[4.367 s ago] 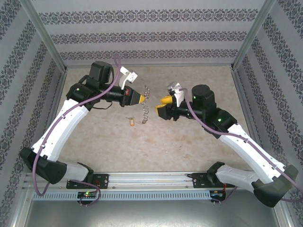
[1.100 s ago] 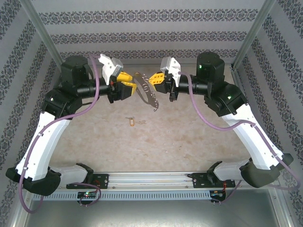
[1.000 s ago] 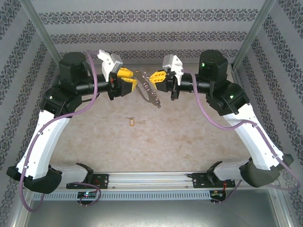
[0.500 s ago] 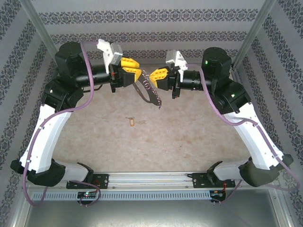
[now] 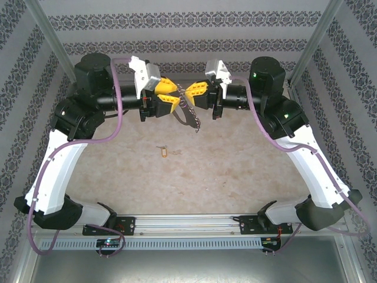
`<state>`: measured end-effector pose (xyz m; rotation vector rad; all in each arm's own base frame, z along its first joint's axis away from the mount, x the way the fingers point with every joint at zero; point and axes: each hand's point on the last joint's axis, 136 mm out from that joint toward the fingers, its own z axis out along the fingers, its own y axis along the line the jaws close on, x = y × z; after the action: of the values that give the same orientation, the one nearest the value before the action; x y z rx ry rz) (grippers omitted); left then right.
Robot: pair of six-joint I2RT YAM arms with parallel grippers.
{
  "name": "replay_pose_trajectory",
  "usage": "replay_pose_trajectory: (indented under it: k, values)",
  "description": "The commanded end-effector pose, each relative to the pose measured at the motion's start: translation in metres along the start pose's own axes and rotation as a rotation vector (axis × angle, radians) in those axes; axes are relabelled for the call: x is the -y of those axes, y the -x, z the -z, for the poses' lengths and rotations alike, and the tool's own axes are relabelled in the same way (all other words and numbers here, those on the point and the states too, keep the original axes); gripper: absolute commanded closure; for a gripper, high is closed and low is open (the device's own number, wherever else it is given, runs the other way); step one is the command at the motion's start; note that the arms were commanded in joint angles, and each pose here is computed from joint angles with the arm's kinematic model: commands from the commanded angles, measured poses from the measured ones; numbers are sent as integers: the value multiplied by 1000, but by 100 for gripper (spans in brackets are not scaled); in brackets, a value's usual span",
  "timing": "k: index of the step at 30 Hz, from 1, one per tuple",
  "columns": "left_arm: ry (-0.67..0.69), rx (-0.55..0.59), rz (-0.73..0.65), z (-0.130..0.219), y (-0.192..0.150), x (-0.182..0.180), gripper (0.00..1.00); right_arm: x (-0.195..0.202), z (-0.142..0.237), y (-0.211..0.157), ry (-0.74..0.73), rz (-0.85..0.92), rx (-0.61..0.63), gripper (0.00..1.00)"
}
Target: Put the keys on the keyring
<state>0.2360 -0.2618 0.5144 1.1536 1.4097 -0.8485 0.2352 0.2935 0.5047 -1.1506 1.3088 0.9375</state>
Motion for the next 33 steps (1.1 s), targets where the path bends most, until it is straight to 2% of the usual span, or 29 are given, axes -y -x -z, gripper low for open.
replay_pose_trajectory:
  k: [1,9,18,23,26,33]
  values:
    - [9,-36,-43,-3,-5,-1,60,2,4,10,-5,27,29,100]
    - [26,-70,-48,-10,-11,-8,64,-2,5,6,6,32,13,100]
    - [-20,-48,-34,-12,-4,2,86,-6,7,1,13,33,5,100]
    - [-46,-63,-30,-14,-6,9,88,-8,7,1,21,34,10,100]
    - [-61,-70,-31,-15,-6,14,92,-9,7,2,28,33,11,100]
    - [-86,-85,-24,-18,-9,19,87,-11,7,2,38,32,14,100]
